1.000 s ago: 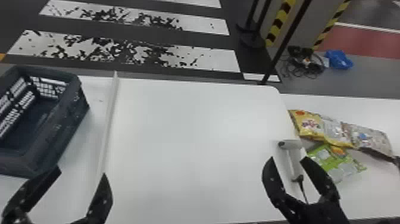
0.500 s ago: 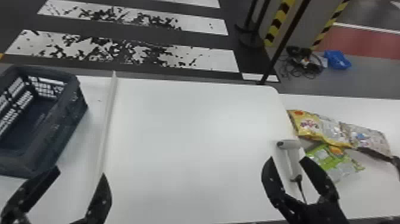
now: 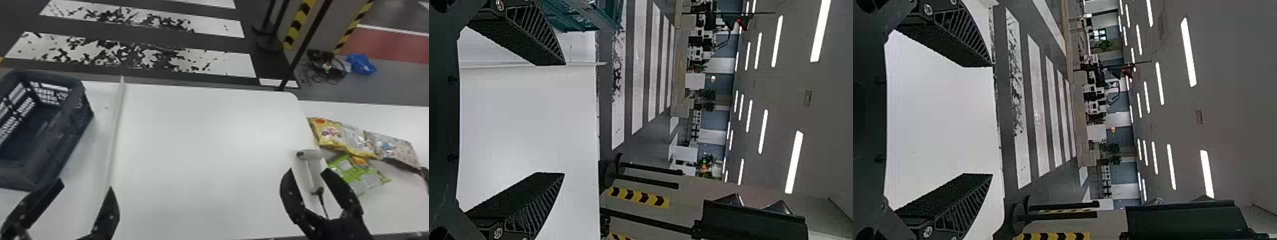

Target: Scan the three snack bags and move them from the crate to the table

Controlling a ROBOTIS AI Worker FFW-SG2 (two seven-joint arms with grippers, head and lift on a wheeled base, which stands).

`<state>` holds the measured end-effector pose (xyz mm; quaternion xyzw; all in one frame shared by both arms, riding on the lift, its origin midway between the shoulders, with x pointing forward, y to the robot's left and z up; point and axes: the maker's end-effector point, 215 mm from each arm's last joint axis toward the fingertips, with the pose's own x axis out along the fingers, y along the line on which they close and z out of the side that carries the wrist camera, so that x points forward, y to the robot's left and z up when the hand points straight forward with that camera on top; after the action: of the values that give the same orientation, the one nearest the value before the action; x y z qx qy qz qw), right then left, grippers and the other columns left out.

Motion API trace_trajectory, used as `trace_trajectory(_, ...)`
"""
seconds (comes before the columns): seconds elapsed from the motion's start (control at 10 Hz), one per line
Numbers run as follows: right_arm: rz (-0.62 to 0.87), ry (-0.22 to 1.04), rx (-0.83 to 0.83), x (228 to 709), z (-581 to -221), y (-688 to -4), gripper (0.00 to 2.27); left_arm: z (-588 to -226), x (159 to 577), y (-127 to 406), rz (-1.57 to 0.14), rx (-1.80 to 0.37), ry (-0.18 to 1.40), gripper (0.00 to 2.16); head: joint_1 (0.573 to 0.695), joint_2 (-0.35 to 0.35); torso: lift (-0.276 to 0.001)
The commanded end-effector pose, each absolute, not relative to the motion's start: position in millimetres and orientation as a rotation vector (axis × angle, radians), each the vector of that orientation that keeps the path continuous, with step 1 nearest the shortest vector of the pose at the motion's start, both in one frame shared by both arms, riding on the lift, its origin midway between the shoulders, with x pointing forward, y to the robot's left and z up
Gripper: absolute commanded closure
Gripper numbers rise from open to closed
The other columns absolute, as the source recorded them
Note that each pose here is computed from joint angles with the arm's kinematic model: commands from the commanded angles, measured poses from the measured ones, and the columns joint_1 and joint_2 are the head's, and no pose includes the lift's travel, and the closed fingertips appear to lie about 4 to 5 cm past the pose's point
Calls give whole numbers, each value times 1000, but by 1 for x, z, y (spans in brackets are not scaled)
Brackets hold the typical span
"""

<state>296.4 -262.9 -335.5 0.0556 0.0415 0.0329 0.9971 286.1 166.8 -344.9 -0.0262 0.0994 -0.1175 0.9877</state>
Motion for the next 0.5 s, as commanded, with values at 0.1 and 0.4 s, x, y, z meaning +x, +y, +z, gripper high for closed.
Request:
trace_trajectory(0.1, 66, 76, 114, 295, -335, -262, 87, -346, 285, 165, -244, -53, 201, 83, 695, -196, -62)
trace_trajectory(0.4, 72, 52, 113, 295, -329, -261, 103, -346, 285, 164, -251, -54, 201, 83, 695, -200, -62)
